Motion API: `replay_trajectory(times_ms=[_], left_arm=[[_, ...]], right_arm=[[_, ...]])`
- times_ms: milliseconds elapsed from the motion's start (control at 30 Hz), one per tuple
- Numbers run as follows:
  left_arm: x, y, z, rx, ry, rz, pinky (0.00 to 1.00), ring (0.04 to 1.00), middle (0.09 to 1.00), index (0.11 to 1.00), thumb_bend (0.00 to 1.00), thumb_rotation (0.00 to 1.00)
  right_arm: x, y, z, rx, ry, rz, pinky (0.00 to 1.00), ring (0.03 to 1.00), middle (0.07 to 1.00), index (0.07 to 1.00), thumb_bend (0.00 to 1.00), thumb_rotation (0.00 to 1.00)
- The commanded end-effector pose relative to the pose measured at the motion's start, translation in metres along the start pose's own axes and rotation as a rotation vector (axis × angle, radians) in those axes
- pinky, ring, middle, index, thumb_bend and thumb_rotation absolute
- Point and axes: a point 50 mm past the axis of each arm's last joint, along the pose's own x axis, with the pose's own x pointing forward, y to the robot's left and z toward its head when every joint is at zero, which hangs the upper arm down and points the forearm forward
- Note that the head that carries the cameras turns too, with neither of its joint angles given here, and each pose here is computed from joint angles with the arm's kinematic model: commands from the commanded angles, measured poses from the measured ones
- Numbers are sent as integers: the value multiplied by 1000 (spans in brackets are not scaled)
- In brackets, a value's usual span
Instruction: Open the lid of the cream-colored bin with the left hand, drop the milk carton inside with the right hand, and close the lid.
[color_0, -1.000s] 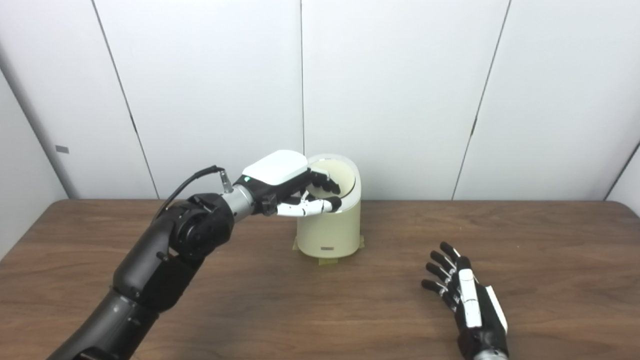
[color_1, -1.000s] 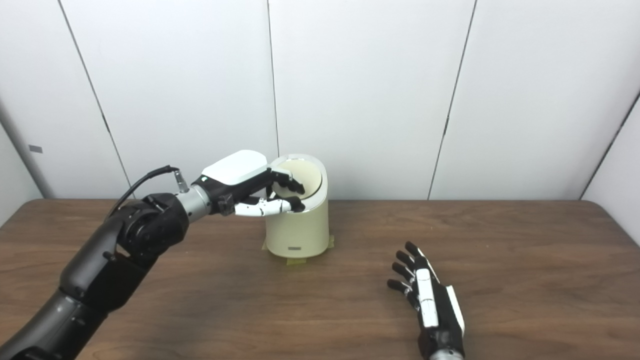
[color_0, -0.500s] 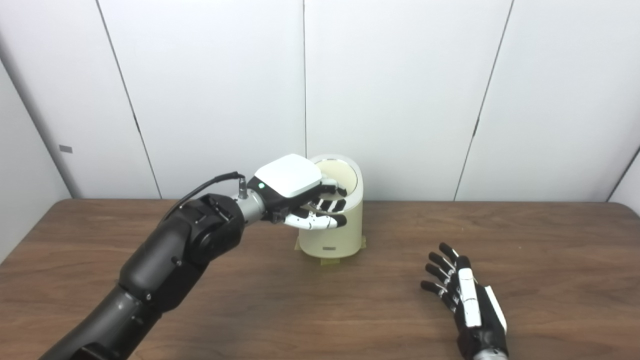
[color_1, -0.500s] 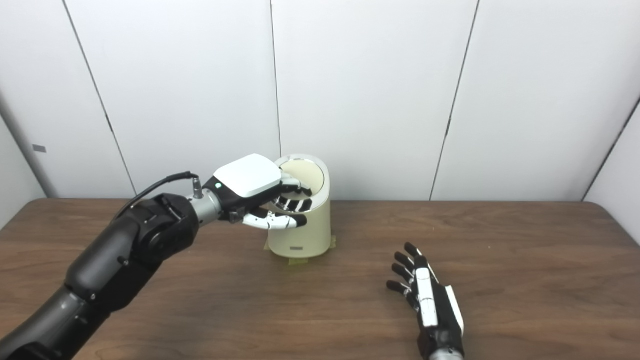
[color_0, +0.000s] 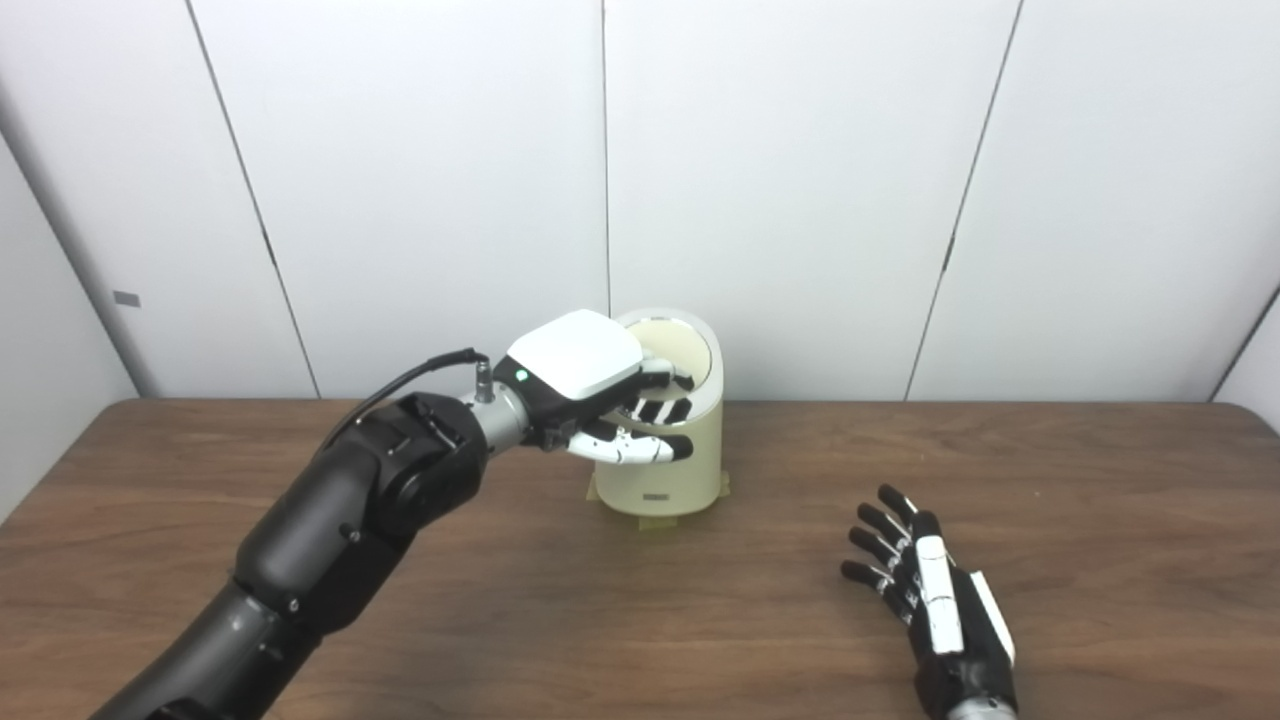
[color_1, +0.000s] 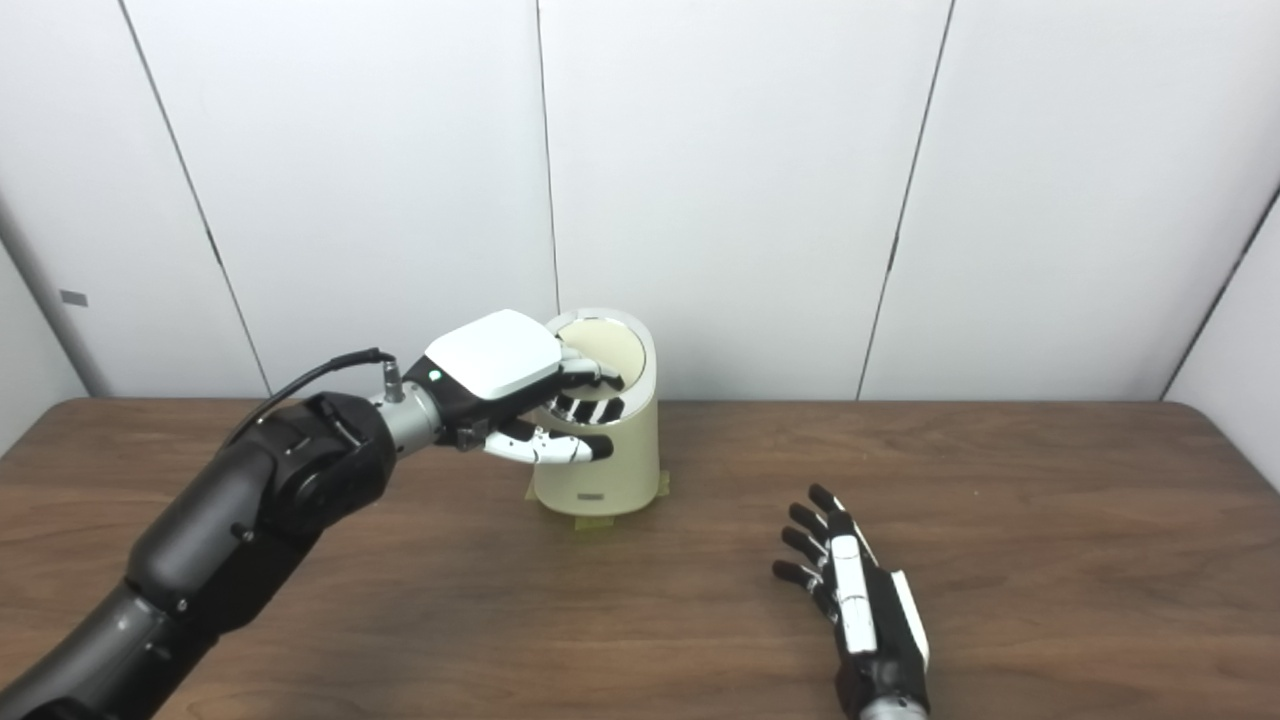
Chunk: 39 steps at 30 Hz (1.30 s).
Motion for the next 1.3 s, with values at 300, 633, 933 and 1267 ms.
replay_trajectory(times_ms=[300,633,933,1267], left_arm=[[-30,32,15,-833,102,589,775,827,824,859,382,913],[-100,-17,18,-1119,239,657,861,876,874,909,382,953],[-154,-73,32,-1261,385,662,951,937,943,962,297,1000],[-178,-117,50,-1449,473,678,1000,1000,994,999,358,1000]], right_arm=[[5,-7,21,11,-139,17,751,869,885,921,612,964],[3,-8,35,20,-188,53,796,886,894,909,631,920],[2,-8,48,-28,-217,76,889,928,924,910,630,949],[2,-16,48,-72,-190,119,995,994,981,949,603,996]])
